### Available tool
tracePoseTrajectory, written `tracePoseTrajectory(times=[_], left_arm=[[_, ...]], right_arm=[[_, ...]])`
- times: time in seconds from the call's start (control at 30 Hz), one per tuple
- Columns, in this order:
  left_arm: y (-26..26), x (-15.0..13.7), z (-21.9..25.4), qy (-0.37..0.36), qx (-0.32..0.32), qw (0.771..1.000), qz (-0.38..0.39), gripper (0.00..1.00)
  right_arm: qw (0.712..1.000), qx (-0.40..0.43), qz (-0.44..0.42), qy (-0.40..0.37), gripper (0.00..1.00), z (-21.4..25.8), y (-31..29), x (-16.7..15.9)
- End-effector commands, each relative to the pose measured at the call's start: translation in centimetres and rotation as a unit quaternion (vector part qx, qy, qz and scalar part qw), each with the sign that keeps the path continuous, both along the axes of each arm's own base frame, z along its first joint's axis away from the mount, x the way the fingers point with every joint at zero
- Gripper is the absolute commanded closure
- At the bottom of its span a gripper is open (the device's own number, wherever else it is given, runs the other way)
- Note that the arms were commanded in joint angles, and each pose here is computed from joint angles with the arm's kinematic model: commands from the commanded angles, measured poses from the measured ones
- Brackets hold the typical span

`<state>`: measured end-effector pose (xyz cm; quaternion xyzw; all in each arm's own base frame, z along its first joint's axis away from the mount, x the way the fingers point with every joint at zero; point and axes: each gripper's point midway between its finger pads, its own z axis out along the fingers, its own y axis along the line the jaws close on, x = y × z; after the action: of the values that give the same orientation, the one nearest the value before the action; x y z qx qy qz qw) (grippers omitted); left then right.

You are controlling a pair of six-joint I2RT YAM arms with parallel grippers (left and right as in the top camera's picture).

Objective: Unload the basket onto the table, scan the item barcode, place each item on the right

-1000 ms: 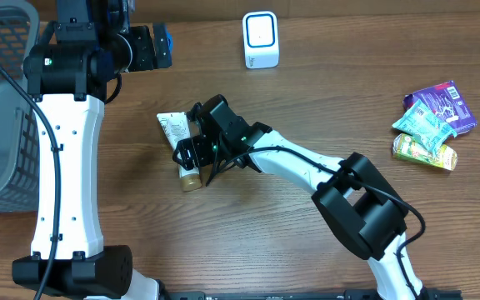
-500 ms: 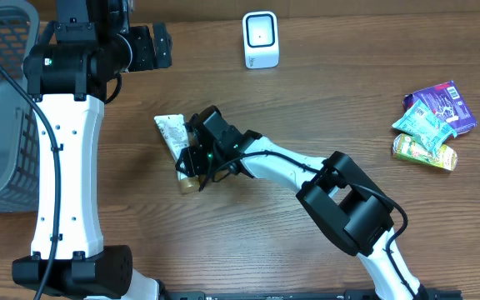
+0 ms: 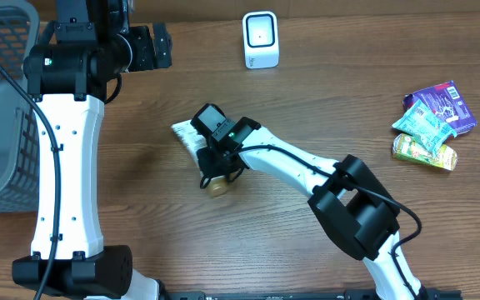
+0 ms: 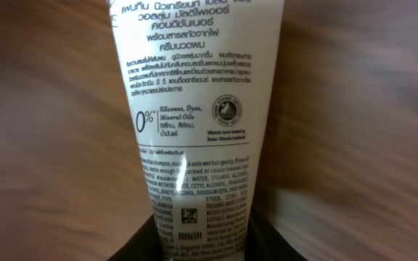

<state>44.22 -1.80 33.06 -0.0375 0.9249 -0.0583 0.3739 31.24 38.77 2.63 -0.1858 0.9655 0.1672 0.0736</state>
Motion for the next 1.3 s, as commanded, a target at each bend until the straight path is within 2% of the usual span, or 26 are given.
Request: tracePoseTrajectory(times=[0.0, 0.13, 0.27, 0.3, 0.33, 0.37, 0.43, 0.53, 0.8, 0.87, 0.9, 0.93, 0.97, 1.07, 1.13, 1.27], left_arm=[[0.2, 0.2, 0.2, -0.003, 0.007, 1.0, -0.004, 0.0], [0.2, 0.2, 0.2, -0.003, 0.007, 1.0, -0.004, 0.0], [0.3, 0.3, 0.2, -0.004, 0.007, 1.0, -0.003, 0.0], [0.3, 0.2, 0.2, -0.003, 0.007, 1.0, -0.003, 0.0], [0.2, 0.2, 0.2, -0.003, 0.007, 1.0, -0.004, 0.0], [0.1, 0.2, 0.2, -0.003, 0.007, 1.0, -0.005, 0.0], [0.1, 0.2, 0.2, -0.003, 0.007, 1.0, -0.005, 0.0], [0.1, 0.2, 0.2, -0.003, 0.007, 1.0, -0.005, 0.0], [0.1, 0.2, 0.1, -0.002, 0.006, 1.0, -0.006, 0.0], [0.0, 0.2, 0.1, -0.001, 0.006, 1.0, -0.006, 0.0], [0.1, 0.2, 0.1, -0.001, 0.007, 1.0, -0.006, 0.0], [0.1, 0.2, 0.1, -0.002, 0.006, 1.0, -0.006, 0.0], [0.1, 0.2, 0.1, -0.002, 0.006, 1.0, -0.006, 0.01], [0.1, 0.2, 0.1, -0.001, 0.006, 1.0, -0.006, 0.0], [0.0, 0.2, 0.1, -0.001, 0.006, 1.0, -0.007, 0.0], [0.0, 0.2, 0.1, -0.001, 0.006, 1.0, -0.007, 0.0]], right_arm=[[0.981, -0.117, 0.057, -0.145, 0.72, 2.7, -4.2, 4.4], [0.955, -0.203, 0.115, -0.181, 0.71, 2.1, -7.0, 5.4], [0.943, -0.235, 0.14, -0.191, 0.7, 1.6, -8.9, 6.3], [0.943, -0.235, 0.136, -0.191, 0.66, 1.5, -9.1, 6.6], [0.945, -0.234, 0.13, -0.187, 0.57, 1.4, -9.5, 6.8], [0.953, -0.216, 0.12, -0.174, 0.4, 1.3, -9.8, 7.0], [0.963, -0.194, 0.09, -0.161, 0.36, 1.4, -10.1, 7.6], [0.977, -0.148, 0.051, -0.143, 0.36, 2.3, -10.1, 8.7], [0.994, -0.003, 0.045, -0.098, 0.33, 8.3, -8.4, 10.4], [0.994, 0.062, 0.035, -0.085, 0.38, 10.1, -6.5, 10.4], [0.992, 0.098, -0.017, -0.082, 0.45, 11.0, -5.4, 11.4], [0.99, 0.109, -0.043, -0.081, 0.45, 11.2, -5.0, 11.8], [0.987, 0.121, -0.068, -0.081, 0.44, 11.1, -4.5, 12.3], [0.975, 0.145, -0.15, -0.08, 0.34, 10.1, -3.2, 13.9], [0.964, 0.154, -0.205, -0.074, 0.33, 7.6, -1.7, 14.7], [0.957, 0.149, -0.243, -0.057, 0.33, 3.4, -0.1, 14.8]])
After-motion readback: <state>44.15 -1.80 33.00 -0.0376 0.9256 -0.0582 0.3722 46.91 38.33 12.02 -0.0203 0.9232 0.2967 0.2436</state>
